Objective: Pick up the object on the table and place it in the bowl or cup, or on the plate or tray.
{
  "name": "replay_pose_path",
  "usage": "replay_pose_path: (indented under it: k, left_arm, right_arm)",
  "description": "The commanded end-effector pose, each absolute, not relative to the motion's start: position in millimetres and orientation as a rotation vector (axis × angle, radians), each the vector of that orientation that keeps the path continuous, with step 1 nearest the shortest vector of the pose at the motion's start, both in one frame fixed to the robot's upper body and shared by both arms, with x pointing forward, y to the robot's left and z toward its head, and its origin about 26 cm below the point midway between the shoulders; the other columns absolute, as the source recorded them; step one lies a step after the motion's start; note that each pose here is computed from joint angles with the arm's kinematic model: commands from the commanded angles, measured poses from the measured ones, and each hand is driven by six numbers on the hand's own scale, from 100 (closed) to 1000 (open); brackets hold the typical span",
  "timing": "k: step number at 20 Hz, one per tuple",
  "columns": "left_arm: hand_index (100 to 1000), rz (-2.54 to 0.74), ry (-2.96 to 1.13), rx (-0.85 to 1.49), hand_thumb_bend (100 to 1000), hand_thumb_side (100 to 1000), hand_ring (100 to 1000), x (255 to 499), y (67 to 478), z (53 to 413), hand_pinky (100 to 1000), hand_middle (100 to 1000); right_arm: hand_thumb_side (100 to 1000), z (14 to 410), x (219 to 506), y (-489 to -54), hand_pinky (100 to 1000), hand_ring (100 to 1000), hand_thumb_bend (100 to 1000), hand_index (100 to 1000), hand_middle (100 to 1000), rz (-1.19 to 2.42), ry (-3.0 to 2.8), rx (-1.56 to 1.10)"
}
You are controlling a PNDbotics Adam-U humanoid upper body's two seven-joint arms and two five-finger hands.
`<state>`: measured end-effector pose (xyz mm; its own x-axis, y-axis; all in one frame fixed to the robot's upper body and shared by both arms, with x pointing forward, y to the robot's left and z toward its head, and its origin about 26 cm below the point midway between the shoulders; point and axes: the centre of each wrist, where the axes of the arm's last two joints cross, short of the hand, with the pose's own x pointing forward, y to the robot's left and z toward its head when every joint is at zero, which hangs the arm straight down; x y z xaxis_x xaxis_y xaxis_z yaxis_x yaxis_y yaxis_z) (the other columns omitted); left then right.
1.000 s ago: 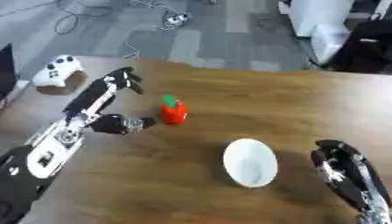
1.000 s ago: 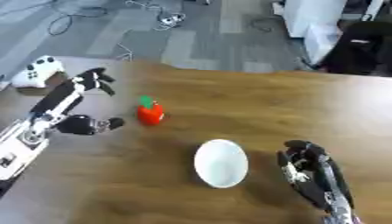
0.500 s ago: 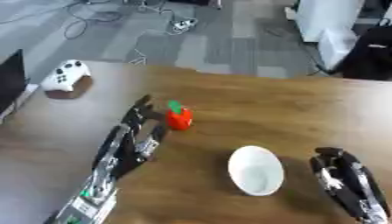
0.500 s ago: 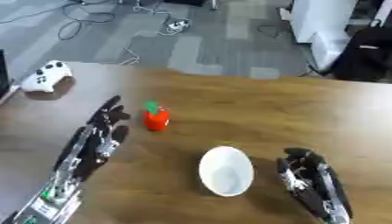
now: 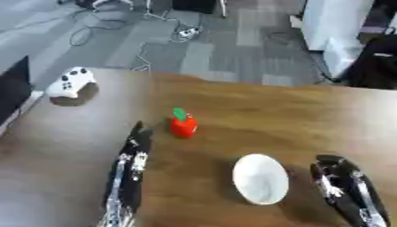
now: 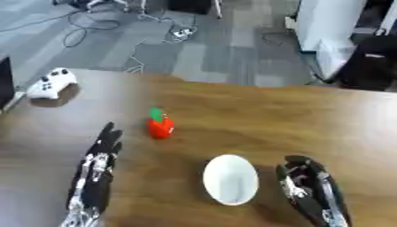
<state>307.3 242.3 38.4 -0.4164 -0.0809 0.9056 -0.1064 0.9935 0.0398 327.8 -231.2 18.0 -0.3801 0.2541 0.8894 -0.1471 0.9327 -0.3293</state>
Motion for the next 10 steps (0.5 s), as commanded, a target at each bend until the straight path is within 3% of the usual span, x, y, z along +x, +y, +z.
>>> replay_pose_path:
  k: [1, 2, 5, 10]
  left_arm:
    - [789, -0.401, -2.064, 0.415, 760, 902, 1000, 313.8, 285.8, 72.8, 1000, 1000]
    - [813, -0.552, -2.043, 0.513, 593, 764, 1000, 315.8, 295.2, 81.0, 1000, 976]
    - [836, -0.984, -1.909, 0.803, 611, 768, 1000, 326.9, 316.7, 104.8, 1000, 953]
    - [861, -1.255, -1.765, 1.019, 662, 729, 1000, 350.4, 334.4, 133.9, 1000, 911]
  right_arm:
    - [457, 25.1, 328.5, -229.1, 165, 440, 440, 706, 534, 0.436, -1.939, -0.075]
    - [451, 24.9, 328.5, -228.1, 165, 439, 450, 706, 532, 0.441, -1.938, -0.07]
    - [451, 25.3, 329.0, -224.3, 165, 438, 450, 704, 529, 0.457, -1.94, -0.051]
    - [449, 26.0, 330.6, -220.6, 164, 434, 451, 703, 523, 0.478, -1.942, -0.029]
